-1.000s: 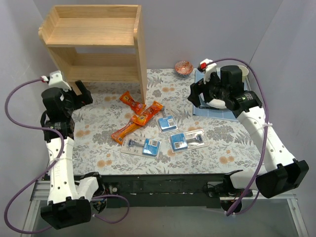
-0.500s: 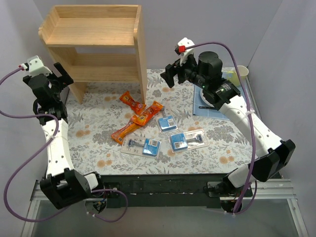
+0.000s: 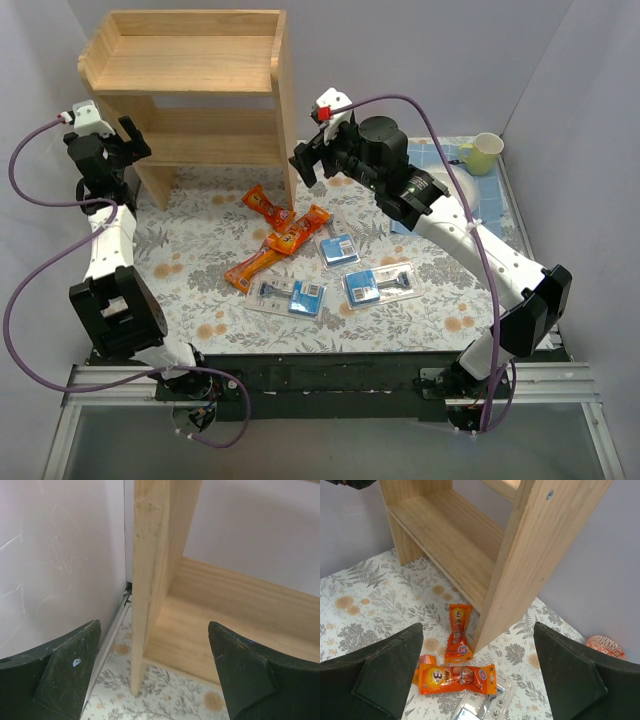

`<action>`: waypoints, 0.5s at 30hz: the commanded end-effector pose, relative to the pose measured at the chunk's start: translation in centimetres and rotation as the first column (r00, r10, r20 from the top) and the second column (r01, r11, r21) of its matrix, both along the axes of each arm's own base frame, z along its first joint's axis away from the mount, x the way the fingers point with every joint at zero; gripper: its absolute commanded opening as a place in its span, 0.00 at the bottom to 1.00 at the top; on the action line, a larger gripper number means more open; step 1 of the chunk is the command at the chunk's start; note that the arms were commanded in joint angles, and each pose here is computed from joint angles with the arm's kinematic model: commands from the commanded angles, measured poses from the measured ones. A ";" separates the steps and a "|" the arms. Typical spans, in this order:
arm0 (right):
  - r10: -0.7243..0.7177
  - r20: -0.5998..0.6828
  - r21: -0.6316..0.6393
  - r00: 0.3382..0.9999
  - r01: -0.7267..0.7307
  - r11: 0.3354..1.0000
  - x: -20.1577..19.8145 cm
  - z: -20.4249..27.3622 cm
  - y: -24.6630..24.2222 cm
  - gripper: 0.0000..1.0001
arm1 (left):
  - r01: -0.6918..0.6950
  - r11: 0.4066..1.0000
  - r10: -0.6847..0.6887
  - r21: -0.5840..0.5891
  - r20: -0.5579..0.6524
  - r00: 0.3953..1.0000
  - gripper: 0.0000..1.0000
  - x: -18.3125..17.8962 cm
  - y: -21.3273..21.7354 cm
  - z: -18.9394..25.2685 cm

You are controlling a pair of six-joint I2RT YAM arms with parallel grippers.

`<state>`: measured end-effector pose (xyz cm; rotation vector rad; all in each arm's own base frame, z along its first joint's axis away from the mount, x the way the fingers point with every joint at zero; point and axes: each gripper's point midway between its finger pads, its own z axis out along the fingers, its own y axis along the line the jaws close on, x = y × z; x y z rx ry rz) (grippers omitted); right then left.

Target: Place and organize the shaving razors onto the shelf

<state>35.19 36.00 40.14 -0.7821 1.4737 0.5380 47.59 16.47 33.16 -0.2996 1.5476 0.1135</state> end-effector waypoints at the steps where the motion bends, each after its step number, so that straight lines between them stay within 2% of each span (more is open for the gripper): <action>1: -0.099 0.029 0.050 0.995 0.097 0.994 2.2 1.8 0.2 0.99 | -0.030 0.995 0.020 0.100 0.103 0.995 0.88 1.5 1.4 3.6; 3: -0.118 0.021 0.058 0.993 0.116 0.992 3.2 1.6 0.9 0.99 | -0.061 0.992 0.051 0.107 0.098 0.994 0.88 2.4 2.4 3.1; 8: -0.174 -0.001 0.095 0.985 0.174 0.980 5.6 1.2 2.4 0.98 | -0.043 0.991 0.031 0.128 0.095 0.995 0.88 4.2 2.9 2.5; 10: -0.224 -0.016 0.102 0.975 0.224 0.969 7.0 0.4 3.1 0.96 | -0.015 0.990 0.003 0.138 0.089 0.996 0.85 5.1 2.7 2.0; 11: -0.239 -0.027 0.092 0.971 0.240 0.966 7.6 -0.8 3.8 0.95 | -0.006 0.990 -0.007 0.140 0.088 0.996 0.83 5.3 2.7 2.0; 12: -0.245 -0.023 0.105 0.969 0.246 0.964 7.7 -0.4 4.2 0.91 | 0.020 0.989 -0.032 0.147 0.084 0.996 0.75 5.6 2.3 1.7; 14: -0.276 -0.036 0.095 0.960 0.278 0.956 8.5 -1.7 5.0 0.87 | 0.038 0.986 -0.052 0.162 0.083 0.995 0.70 5.8 2.1 1.5; 15: -0.288 -0.022 0.131 0.957 0.289 0.948 8.7 -1.1 5.5 0.85 | 0.058 0.984 -0.071 0.166 0.077 0.994 0.65 5.9 1.7 1.2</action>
